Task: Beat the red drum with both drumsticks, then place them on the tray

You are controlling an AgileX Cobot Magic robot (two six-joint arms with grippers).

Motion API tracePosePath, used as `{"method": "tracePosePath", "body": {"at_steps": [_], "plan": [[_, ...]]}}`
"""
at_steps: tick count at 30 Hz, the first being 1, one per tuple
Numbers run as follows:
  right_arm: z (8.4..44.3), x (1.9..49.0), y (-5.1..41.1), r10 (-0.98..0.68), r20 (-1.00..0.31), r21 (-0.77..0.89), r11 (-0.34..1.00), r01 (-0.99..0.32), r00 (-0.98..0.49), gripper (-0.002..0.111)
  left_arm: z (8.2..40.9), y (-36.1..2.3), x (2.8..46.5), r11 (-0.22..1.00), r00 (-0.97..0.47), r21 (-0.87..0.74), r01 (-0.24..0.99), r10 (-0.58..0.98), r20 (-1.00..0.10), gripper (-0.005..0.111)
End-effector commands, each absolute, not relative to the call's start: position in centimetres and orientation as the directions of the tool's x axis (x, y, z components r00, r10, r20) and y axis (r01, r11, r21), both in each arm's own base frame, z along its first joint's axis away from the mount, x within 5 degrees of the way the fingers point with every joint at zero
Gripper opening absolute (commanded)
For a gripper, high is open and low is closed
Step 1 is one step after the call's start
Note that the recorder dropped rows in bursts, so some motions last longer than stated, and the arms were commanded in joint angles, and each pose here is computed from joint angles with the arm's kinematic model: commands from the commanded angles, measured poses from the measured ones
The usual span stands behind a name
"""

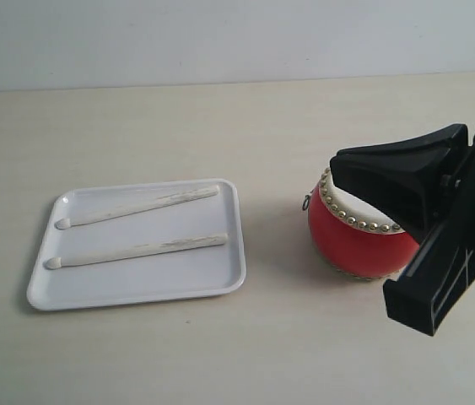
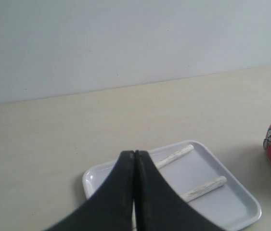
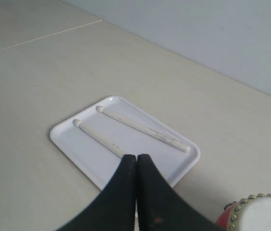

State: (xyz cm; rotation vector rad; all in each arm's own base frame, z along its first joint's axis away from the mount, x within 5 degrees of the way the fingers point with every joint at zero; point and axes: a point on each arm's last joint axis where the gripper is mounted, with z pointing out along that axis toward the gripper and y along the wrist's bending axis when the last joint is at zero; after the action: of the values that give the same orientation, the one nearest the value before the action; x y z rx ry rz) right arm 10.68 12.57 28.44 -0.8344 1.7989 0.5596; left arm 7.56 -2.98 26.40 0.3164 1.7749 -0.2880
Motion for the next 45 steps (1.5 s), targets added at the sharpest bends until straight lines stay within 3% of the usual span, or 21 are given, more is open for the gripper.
{"method": "tracePosePath", "body": {"at_steps": [1,6,13,19,26,37,45], "plan": [[28.5,10.7,12.4,-0.272,-0.936,-0.009,0.654,-0.756,-0.224,0.0,26.4,-3.1,7.6,0.927,-0.209,-0.037,0.373,0.046,-0.977,0.0],[28.5,10.7,12.4,-0.272,-0.936,-0.009,0.654,-0.756,-0.224,0.0,26.4,-2.8,7.2,0.932,-0.197,-0.035,0.36,0.039,-0.98,0.0],[28.6,10.7,12.4,-0.268,-0.938,-0.008,0.654,-0.757,-0.221,0.0,23.4,-0.6,5.0,0.992,0.007,0.006,0.127,0.005,-1.0,0.0],[28.6,10.7,12.4,-0.268,-0.938,-0.008,0.654,-0.757,-0.221,0.0,20.0,-0.6,5.6,0.994,-0.062,-0.003,0.108,0.004,-0.998,0.0],[28.6,10.7,12.4,-0.268,-0.938,-0.008,0.654,-0.757,-0.221,0.0,20.9,-0.7,5.6,0.992,0.034,-0.027,0.121,-0.031,-0.999,0.0],[28.6,10.7,12.4,-0.268,-0.938,-0.008,0.654,-0.757,-0.221,0.0,20.7,0.0,5.6,0.997,0.014,-0.083,-0.001,-0.083,-0.996,0.0],[28.6,10.7,12.4,-0.268,-0.938,-0.008,0.654,-0.757,-0.221,0.0,20.7,0.0,5.6,0.997,0.014,-0.081,-0.003,-0.081,-0.997,0.0]]}}
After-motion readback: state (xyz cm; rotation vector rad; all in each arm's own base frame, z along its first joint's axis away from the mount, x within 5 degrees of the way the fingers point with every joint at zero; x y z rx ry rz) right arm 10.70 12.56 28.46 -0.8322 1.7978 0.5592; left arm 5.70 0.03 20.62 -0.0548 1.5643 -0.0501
